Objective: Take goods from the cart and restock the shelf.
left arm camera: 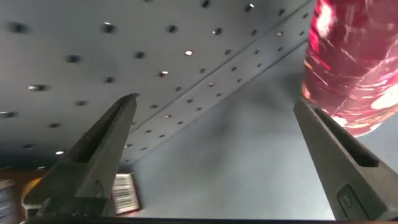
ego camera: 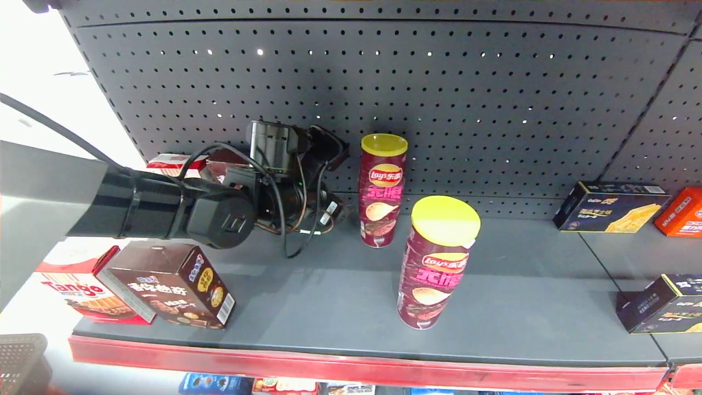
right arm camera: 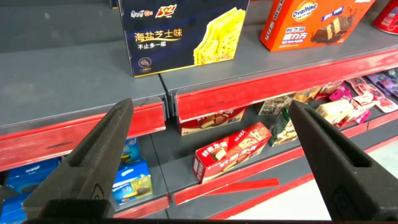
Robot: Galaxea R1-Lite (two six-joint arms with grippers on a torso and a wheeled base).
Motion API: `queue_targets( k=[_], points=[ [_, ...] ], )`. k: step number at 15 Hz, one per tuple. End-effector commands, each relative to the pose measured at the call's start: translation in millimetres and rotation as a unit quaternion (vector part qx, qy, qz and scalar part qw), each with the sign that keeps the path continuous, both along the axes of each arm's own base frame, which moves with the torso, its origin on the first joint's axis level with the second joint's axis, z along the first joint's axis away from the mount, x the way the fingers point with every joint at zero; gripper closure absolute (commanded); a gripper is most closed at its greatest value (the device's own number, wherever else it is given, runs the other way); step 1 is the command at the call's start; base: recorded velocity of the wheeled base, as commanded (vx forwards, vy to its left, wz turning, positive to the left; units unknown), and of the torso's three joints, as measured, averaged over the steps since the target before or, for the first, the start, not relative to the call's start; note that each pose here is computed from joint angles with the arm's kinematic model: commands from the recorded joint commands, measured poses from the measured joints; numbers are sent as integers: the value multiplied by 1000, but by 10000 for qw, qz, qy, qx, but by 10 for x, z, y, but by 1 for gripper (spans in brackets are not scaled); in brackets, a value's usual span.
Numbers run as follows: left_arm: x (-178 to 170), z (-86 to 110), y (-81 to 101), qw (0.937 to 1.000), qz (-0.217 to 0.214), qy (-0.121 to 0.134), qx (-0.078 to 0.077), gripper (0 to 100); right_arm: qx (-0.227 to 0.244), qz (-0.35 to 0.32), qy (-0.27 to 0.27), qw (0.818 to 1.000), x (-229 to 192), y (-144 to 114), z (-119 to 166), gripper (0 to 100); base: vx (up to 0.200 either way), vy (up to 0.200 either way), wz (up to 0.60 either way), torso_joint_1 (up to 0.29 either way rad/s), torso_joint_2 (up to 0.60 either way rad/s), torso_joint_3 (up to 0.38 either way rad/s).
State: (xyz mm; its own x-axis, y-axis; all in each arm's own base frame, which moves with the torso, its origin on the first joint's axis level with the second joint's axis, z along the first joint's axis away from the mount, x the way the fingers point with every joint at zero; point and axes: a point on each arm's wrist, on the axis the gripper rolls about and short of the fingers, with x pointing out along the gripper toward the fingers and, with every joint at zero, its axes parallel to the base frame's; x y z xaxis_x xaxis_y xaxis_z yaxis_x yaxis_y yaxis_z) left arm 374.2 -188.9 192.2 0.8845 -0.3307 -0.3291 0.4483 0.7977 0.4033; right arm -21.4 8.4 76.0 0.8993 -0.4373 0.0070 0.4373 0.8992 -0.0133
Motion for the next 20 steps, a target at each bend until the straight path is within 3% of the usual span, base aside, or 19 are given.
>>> queue_targets(
  k=[1,4,7,10,15,20],
  points=[
    [26,-113,-70,9999,-69,129,27,0,1,0,4,10000,1,0,1,0,0,0,0,0,0,0],
    [14,-179,-141,9996,-186,233,-17,0,1,0,4,10000,1,0,1,0,0,0,0,0,0,0],
    [-20,-176,-212,9995,-260,113,-145,0,1,0,4,10000,1,0,1,0,0,0,0,0,0,0],
    [-56,-211,-252,9993,-317,170,-121,0,1,0,4,10000,1,0,1,0,0,0,0,0,0,0],
    [-145,-173,-192,9993,-312,194,-100,0,1,0,4,10000,1,0,1,0,0,0,0,0,0,0],
    [19,-66,-109,9998,-55,-41,-210,0,1,0,4,10000,1,0,1,0,0,0,0,0,0,0]
  ],
)
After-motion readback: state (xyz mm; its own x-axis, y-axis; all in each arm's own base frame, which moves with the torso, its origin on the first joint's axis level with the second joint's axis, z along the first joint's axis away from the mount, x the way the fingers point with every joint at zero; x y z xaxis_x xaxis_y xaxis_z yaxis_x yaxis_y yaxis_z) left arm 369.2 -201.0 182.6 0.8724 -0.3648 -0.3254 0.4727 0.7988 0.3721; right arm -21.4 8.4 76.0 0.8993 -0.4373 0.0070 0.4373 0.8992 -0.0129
